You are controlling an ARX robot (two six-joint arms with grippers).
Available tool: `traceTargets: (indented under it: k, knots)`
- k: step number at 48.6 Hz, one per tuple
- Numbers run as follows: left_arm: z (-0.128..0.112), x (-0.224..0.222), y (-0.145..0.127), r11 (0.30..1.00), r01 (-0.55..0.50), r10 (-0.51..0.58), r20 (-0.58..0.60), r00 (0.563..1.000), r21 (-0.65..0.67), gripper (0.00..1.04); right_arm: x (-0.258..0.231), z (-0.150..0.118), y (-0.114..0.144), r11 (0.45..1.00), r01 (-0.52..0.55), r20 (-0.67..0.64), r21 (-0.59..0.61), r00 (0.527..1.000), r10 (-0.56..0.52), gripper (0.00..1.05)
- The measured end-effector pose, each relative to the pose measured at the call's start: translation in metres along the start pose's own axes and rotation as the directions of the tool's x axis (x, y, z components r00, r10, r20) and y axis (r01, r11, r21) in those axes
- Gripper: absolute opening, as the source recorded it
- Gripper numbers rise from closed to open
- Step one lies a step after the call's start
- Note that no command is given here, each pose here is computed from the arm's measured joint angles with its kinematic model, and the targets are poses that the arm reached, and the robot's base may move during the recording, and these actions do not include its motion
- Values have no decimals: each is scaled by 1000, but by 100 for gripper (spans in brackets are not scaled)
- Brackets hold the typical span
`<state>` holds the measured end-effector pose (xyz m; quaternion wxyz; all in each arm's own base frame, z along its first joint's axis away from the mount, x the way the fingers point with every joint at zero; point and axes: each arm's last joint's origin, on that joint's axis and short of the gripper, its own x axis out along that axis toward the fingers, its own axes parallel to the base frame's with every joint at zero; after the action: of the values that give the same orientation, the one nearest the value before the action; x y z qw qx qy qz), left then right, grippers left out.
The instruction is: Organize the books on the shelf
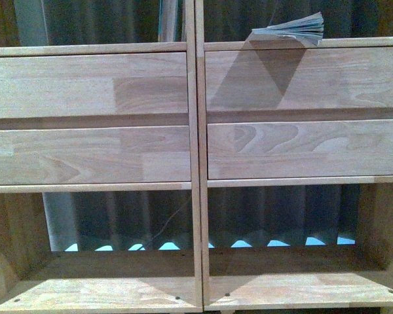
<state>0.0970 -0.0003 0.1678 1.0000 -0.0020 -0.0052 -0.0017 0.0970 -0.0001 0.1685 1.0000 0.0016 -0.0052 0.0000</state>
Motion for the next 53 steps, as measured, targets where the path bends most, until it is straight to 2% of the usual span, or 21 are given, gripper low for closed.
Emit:
traceTargets:
  k: [53]
  knots:
    - [0,0,0,1000,0,0,0,1000,0,97,0,0,0,1000,-1,0,0,1000,1,98]
